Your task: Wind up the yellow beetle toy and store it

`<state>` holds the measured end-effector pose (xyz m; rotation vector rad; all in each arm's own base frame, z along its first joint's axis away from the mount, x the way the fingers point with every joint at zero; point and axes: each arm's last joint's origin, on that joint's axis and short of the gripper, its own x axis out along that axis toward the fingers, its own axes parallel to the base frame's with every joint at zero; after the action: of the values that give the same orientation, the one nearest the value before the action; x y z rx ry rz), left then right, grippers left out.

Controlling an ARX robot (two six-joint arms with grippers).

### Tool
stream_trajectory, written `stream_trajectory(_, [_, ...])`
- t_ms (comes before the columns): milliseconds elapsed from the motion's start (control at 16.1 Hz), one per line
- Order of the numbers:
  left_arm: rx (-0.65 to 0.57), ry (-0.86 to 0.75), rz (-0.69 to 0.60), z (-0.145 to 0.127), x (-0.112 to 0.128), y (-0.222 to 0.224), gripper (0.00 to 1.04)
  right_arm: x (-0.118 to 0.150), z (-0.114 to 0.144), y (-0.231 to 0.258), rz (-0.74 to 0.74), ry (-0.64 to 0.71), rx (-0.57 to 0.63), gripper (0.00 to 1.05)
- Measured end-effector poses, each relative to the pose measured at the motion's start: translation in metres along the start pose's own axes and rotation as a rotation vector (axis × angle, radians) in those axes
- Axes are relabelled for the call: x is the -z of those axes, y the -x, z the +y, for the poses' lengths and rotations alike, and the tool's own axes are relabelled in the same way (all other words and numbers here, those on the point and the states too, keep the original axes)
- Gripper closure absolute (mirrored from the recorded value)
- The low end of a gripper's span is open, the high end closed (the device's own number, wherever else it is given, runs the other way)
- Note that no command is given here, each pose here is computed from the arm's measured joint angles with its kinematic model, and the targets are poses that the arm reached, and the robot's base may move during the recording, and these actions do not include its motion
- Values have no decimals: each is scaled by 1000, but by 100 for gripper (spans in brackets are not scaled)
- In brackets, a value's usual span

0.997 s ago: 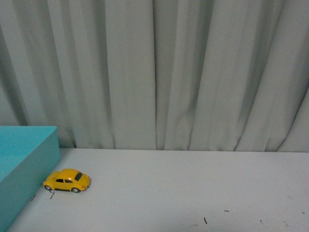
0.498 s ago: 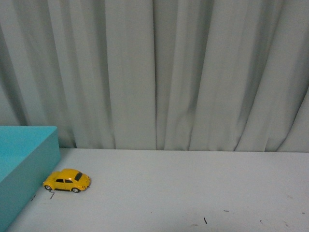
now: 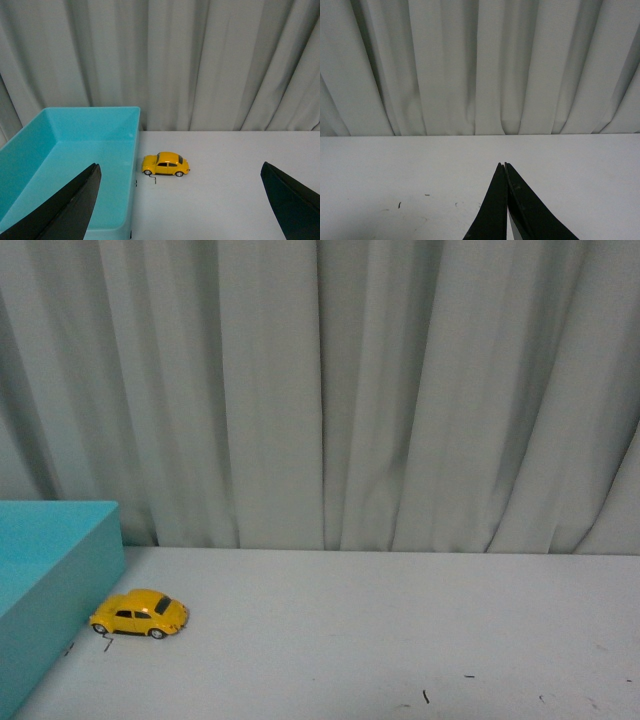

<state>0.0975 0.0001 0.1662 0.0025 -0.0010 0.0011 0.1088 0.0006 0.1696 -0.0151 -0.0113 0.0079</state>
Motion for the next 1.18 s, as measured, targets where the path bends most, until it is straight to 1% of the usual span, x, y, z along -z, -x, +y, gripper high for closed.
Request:
stream_trajectory(62, [0,0,0,0,0,0,7,0,0,1,0,0,0,103])
stream_trajectory(125, [0,0,0,0,0,0,7,5,0,6,49,0,-1,103])
stream_trajectory(187, [0,0,1,0,0,0,7,2,0,12,1,0,2,103])
stream_trajectory(374, [0,0,0,0,0,0,7,3,0,12,6,0,3,103])
stream_trajectory(436, [0,0,0,0,0,0,7,3,0,12,7,0,3,95])
stream_trajectory(498, [0,0,0,0,0,0,7,3,0,12,7,0,3,81])
stream_trajectory(810, [0,0,0,0,0,0,7,3,0,12,7,0,3,23])
stream_trajectory(872, [-12,9,36,0,2,0,7,3,0,12,7,0,3,10])
stream_trajectory(934, [-152,93,353,-5,-2,0,7,3,0,12,7,-2,4,5])
stream_trajectory(997, [-259,125,523,-11,-12,-4,7,3,0,12,6,-1,0,7])
stream_trajectory(1059, [-388,175,537,-8,-22,-3,7,3,0,12,7,-1,2,7])
stream_trajectory(1121, [-447,261,439,-4,-38,-6,7,3,0,12,7,-1,6,7])
stream_trajectory(1183, [-452,319,347,1,-58,-14,7,3,0,12,7,-1,5,7])
